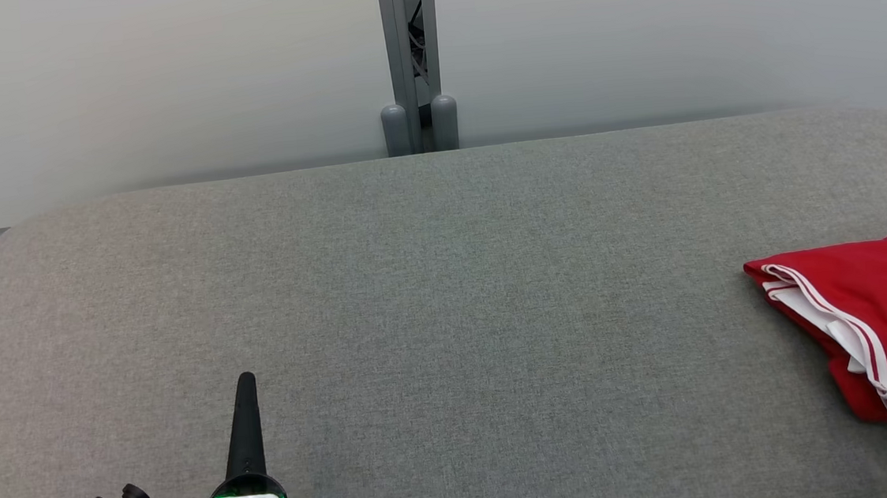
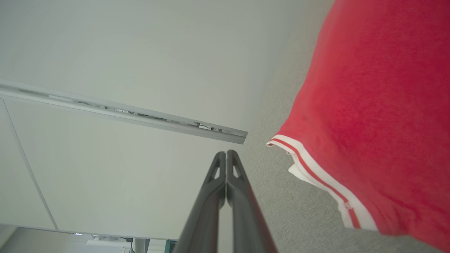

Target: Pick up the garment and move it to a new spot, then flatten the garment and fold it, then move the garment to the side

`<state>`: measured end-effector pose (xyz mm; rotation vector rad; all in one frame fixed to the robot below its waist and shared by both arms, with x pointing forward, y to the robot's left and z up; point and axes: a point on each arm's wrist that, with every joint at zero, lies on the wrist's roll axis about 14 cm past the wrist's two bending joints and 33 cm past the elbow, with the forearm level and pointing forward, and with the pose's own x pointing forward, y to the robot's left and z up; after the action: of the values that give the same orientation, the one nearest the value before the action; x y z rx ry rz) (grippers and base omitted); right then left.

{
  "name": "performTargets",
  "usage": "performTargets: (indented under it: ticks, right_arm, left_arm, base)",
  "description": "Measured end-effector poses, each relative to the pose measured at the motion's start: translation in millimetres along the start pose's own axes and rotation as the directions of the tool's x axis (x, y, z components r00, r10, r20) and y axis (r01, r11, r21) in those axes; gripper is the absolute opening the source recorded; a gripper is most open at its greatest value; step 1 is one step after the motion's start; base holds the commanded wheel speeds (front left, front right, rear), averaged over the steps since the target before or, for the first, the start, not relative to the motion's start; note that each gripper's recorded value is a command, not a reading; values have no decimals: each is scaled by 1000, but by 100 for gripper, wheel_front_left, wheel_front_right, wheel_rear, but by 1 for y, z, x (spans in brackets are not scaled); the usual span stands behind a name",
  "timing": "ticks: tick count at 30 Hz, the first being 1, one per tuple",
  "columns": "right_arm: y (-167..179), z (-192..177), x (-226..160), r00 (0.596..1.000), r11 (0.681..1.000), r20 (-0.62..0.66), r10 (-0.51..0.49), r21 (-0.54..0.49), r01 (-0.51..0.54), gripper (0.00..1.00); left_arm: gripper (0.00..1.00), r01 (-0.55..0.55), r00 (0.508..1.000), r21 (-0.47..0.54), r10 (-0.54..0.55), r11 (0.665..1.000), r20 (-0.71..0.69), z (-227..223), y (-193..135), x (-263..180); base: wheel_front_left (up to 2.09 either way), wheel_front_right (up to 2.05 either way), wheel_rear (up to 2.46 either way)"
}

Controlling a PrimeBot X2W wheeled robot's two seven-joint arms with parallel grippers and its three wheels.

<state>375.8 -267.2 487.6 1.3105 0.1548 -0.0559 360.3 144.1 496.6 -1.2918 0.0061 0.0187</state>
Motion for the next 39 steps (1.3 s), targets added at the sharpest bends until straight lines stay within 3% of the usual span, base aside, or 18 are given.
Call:
performTargets:
  ticks: [39]
  right_arm:
    - [11, 20, -2, 993, 955, 17, 121, 270, -121, 0]
  left_arm:
    - [0, -8, 1000, -280, 14, 960, 20, -8, -2, 1]
  base:
    - [0, 0, 0]
